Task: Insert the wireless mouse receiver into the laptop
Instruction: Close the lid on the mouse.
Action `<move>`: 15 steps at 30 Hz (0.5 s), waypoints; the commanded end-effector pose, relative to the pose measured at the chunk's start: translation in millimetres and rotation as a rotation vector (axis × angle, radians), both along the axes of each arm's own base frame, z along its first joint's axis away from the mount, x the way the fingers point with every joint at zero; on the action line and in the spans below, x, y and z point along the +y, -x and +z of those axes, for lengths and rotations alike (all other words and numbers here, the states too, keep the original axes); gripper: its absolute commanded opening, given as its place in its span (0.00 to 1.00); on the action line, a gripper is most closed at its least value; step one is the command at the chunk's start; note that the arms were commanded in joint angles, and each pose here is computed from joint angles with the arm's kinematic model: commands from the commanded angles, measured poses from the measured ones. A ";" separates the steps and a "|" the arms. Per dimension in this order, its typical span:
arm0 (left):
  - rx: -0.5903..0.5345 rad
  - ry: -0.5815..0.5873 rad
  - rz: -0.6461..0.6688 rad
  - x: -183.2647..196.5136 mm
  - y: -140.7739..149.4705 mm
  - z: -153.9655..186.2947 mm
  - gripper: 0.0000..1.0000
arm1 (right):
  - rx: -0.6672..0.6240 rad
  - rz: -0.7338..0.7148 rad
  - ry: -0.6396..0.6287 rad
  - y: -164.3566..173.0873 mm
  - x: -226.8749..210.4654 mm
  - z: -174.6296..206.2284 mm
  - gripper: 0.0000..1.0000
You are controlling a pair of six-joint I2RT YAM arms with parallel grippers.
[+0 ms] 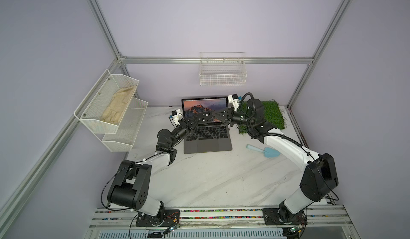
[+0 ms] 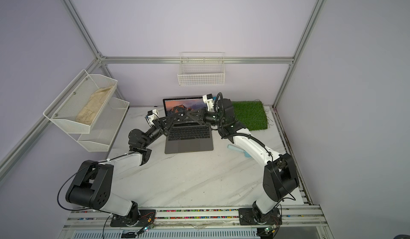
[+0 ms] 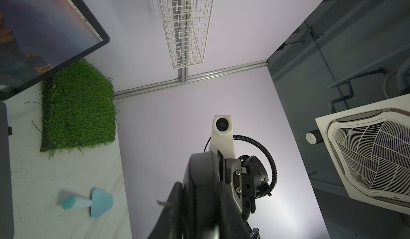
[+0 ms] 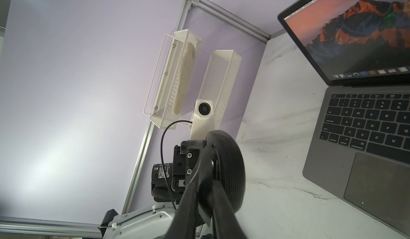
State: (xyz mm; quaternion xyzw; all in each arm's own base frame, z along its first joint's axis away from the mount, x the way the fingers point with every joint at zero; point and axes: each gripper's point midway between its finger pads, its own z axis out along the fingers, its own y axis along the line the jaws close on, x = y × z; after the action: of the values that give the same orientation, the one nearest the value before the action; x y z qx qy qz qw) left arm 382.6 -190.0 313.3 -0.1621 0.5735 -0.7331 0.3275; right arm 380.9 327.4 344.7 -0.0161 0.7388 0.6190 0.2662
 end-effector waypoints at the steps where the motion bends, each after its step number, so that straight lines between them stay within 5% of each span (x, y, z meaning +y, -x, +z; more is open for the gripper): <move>1: -0.087 0.039 0.026 4.2 9.4 20.8 0.00 | -0.001 -0.019 0.023 1.6 0.1 -1.6 0.17; 15: -0.091 0.038 0.019 1.6 10.3 20.9 0.00 | -0.018 -0.042 0.092 -1.3 3.8 -6.5 0.18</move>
State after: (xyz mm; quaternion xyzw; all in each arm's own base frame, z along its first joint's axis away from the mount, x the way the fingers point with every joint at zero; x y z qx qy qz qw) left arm 385.7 -188.3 313.3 -0.1728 0.5693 -0.7313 0.3336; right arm 381.0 331.5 342.7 -0.0231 0.7507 0.5965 0.2829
